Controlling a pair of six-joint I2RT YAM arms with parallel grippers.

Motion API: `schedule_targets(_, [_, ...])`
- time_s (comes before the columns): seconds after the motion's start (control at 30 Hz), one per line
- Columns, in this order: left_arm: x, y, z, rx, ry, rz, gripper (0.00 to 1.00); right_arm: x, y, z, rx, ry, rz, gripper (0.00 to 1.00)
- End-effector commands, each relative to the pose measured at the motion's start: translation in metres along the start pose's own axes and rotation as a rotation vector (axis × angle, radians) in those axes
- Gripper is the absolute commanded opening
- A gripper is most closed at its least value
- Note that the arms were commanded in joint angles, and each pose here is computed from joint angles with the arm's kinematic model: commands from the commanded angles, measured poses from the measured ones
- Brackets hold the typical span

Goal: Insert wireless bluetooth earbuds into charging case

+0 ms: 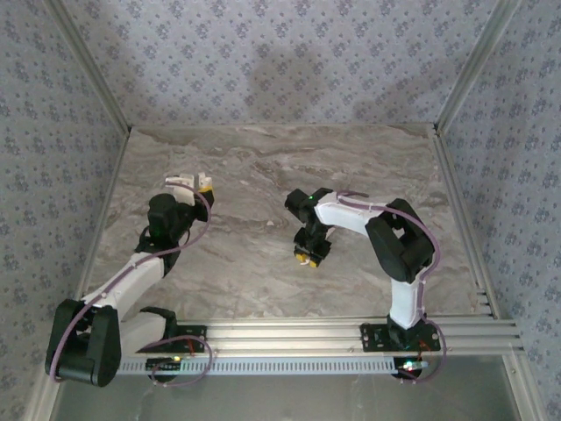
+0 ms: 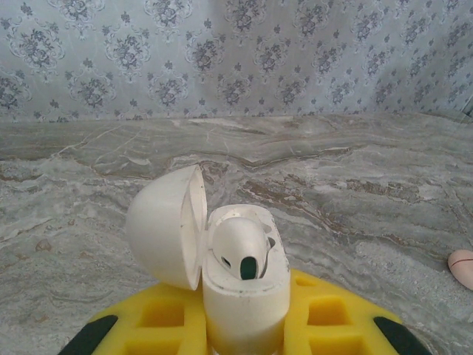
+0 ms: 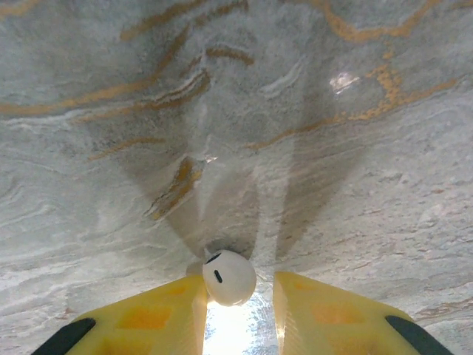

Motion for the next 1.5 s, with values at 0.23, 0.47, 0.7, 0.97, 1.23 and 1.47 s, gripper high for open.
schedule_targets(0.23, [0.007, 0.000, -0.006, -0.024, 0.016, -0.015, 0.15, 0.006, 0.000, -0.004, -0.018, 0.021, -0.025, 0.32])
schedule_targets(0.47, [0.007, 0.000, -0.006, -0.027, 0.015, -0.015, 0.15, 0.009, -0.019, 0.000, 0.021, 0.034, -0.079, 0.36])
schedule_targets(0.7, [0.008, -0.001, -0.006, -0.025, 0.018, -0.016, 0.15, 0.008, -0.007, 0.001, 0.046, 0.084, -0.051, 0.36])
schedule_targets(0.97, [0.008, -0.001, -0.006, -0.024, 0.019, -0.015, 0.15, 0.009, -0.003, 0.000, 0.053, 0.108, -0.045, 0.33])
schedule_targets(1.23, [0.007, -0.001, -0.006, -0.024, 0.019, -0.013, 0.15, 0.009, 0.007, -0.015, 0.012, 0.127, -0.048, 0.25])
schedule_targets(1.47, [0.007, 0.001, -0.007, -0.027, 0.016, -0.009, 0.15, 0.013, 0.002, -0.016, 0.030, 0.134, -0.090, 0.19])
Point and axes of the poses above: each hand's point on the last joint's axis, 136 mm out from that joint toward the fingers, its own y axis out along the fingers, its own z axis along the line the jaws close on, x = y × z, the point moved 3 cm from there along -y, back along the fingers, and after that the axes turned 2 degrees about -y, right-handed, at the moved point
